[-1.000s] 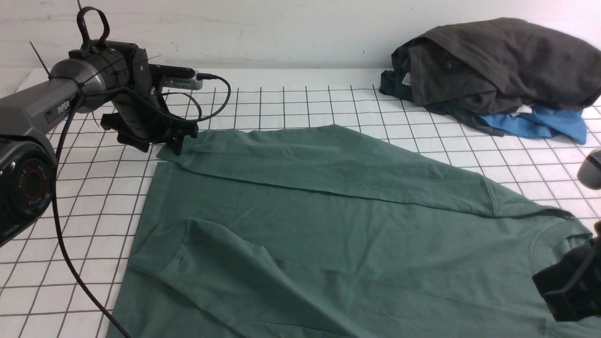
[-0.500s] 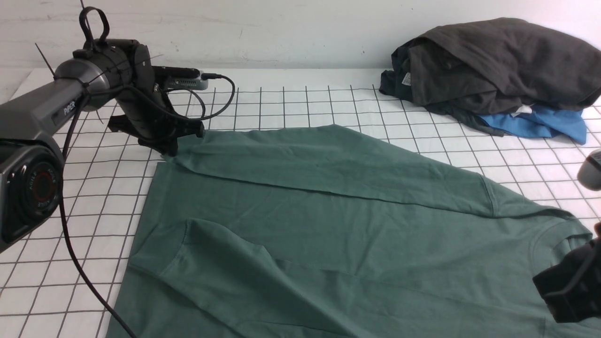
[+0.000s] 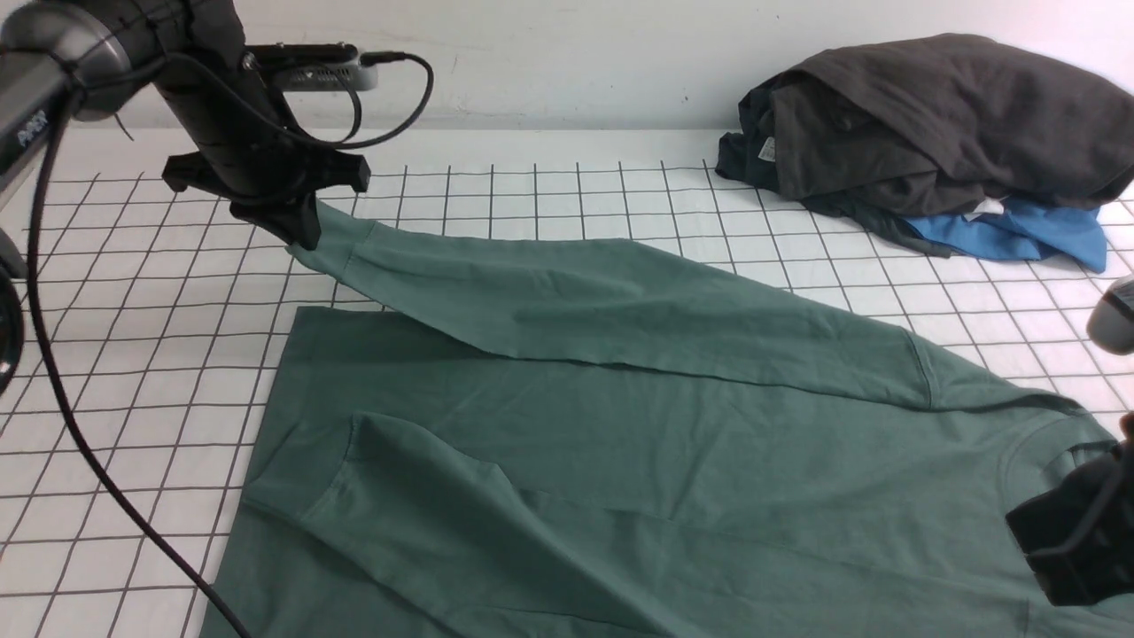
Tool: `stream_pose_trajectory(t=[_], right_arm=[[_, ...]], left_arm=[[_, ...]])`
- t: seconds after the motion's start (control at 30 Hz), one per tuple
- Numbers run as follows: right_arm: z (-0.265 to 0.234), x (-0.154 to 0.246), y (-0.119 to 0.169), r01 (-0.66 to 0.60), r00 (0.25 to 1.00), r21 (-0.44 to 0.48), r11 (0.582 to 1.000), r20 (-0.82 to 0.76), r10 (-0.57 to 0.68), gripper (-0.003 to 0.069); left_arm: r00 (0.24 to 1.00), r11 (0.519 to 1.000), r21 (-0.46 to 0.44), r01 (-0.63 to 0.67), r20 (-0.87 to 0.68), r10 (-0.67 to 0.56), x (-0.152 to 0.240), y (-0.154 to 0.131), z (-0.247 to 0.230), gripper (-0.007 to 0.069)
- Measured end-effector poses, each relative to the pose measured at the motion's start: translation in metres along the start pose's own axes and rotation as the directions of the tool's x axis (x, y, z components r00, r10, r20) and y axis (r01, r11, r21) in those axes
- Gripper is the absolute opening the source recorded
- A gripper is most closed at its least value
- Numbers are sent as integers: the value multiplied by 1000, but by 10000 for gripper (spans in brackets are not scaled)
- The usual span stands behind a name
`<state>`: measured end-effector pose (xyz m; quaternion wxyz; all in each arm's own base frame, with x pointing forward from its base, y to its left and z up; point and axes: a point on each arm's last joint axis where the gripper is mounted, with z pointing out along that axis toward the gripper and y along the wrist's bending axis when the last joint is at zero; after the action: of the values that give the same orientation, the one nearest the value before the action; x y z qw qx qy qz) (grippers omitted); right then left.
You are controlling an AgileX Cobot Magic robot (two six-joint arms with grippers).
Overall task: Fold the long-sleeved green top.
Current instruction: Use the left arm to drag and drop the cuff onto the cuff closest to the left arm
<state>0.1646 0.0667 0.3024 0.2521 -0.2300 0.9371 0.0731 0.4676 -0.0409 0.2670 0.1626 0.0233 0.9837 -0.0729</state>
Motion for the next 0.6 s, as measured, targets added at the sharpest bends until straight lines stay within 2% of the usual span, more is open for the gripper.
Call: stream_pose_trajectory(t=[0.07, 0.23, 0.27, 0.37, 0.4, 0.47, 0.6], right_arm=[[0, 0, 0, 0, 1000, 0, 1000, 0, 0, -14], [0, 1, 0, 1, 1000, -2, 1000, -11, -1, -14], [0, 1, 0, 1, 1000, -2, 1000, -11, -1, -14], [-5, 3, 2, -3, 1000, -9, 1000, 2, 3, -14], [-5, 3, 2, -4, 1000, -10, 1000, 3, 4, -14], [-10, 5, 4, 2, 1000, -16, 1000, 19, -2, -14], [-11, 6, 12, 44, 999, -37, 998, 14, -44, -14]], left_arm=[[1000, 1000, 5, 4, 0, -4, 10, -2, -17, 5], [997, 998, 47, 37, -67, -34, 66, -9, -54, 5], [996, 998, 51, 42, -86, -37, 71, -9, -51, 5], [990, 993, 95, 64, -132, -52, 122, -11, -46, 5], [992, 994, 96, 60, -117, -48, 122, -12, -49, 5], [991, 991, 117, 62, -128, -47, 159, -11, -44, 5], [991, 992, 115, 47, -129, -32, 195, -10, -40, 5]])
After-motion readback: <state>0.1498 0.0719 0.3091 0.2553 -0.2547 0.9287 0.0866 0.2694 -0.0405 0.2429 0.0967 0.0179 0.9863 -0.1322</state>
